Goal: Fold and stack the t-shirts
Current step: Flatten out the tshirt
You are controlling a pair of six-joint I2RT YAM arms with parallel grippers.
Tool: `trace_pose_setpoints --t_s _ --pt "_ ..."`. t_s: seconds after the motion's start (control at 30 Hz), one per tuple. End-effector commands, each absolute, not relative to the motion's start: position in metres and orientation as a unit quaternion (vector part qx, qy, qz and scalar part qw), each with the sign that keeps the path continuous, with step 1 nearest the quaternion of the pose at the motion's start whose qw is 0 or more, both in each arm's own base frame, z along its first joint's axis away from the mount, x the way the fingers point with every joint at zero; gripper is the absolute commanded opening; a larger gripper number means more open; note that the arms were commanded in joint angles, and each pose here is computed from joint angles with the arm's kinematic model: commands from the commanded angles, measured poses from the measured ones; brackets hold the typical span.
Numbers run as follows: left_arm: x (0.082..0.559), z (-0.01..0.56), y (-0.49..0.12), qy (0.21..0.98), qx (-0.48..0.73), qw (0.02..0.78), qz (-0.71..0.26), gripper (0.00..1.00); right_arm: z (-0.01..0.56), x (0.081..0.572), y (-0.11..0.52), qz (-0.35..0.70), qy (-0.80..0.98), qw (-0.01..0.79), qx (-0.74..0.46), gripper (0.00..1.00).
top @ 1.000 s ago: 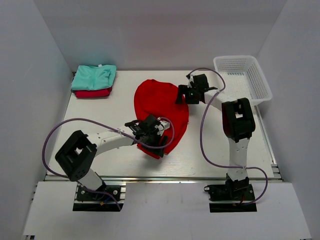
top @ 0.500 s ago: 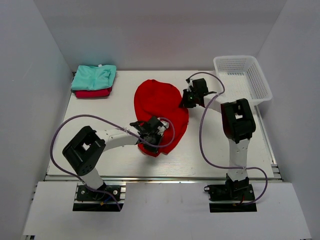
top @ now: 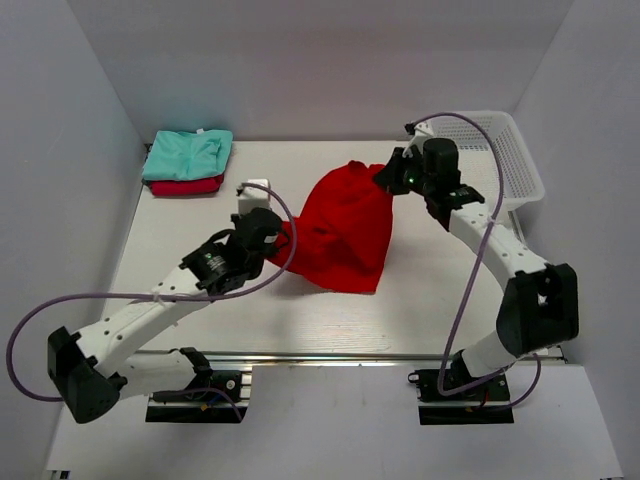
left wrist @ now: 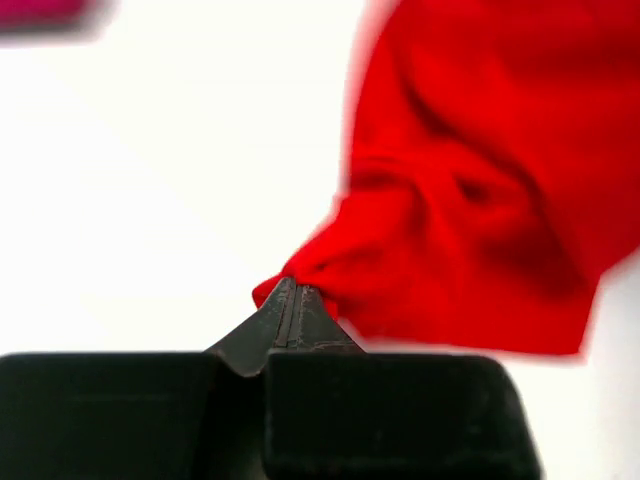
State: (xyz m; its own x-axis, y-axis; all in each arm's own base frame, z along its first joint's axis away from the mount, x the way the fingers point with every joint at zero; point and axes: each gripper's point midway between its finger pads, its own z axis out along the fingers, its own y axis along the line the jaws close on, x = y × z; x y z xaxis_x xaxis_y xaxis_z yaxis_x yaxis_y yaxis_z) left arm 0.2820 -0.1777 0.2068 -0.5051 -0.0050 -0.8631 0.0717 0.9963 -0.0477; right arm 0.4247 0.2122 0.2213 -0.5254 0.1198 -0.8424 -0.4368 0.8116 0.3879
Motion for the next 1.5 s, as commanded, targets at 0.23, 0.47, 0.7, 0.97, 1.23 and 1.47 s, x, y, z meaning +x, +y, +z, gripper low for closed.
trace_pose_setpoints --t_s 0.23,0.47,0.7,0.97,1.23,1.47 --pt "0.262 0.352 -0.049 0.722 -0.225 0.648 0.089 0.0 0.359 0.373 0.13 0.185 0.738 0.648 -0.012 0.0" --pt "0.226 0.411 0.004 0.656 -0.3 0.688 0.078 0.0 0.449 0.311 0.073 0.135 0.659 0.738 0.052 0.0" --pt "0.199 0.45 0.039 0.614 -0.324 0.717 0.072 0.0 0.481 0.274 0.055 0.12 0.627 0.769 0.046 0.0" --pt "0.22 0.449 0.016 0.626 -0.296 0.717 0.086 0.0 0.459 0.282 0.088 0.176 0.651 0.738 -0.002 0.0" --pt "0.282 0.361 -0.059 0.699 -0.2 0.678 0.11 0.0 0.29 0.343 0.127 0.193 0.794 0.576 0.005 0.0" --pt "0.333 0.246 -0.116 0.789 -0.121 0.585 0.146 0.0 0.189 0.36 0.192 0.286 0.853 0.43 -0.08 0.0"
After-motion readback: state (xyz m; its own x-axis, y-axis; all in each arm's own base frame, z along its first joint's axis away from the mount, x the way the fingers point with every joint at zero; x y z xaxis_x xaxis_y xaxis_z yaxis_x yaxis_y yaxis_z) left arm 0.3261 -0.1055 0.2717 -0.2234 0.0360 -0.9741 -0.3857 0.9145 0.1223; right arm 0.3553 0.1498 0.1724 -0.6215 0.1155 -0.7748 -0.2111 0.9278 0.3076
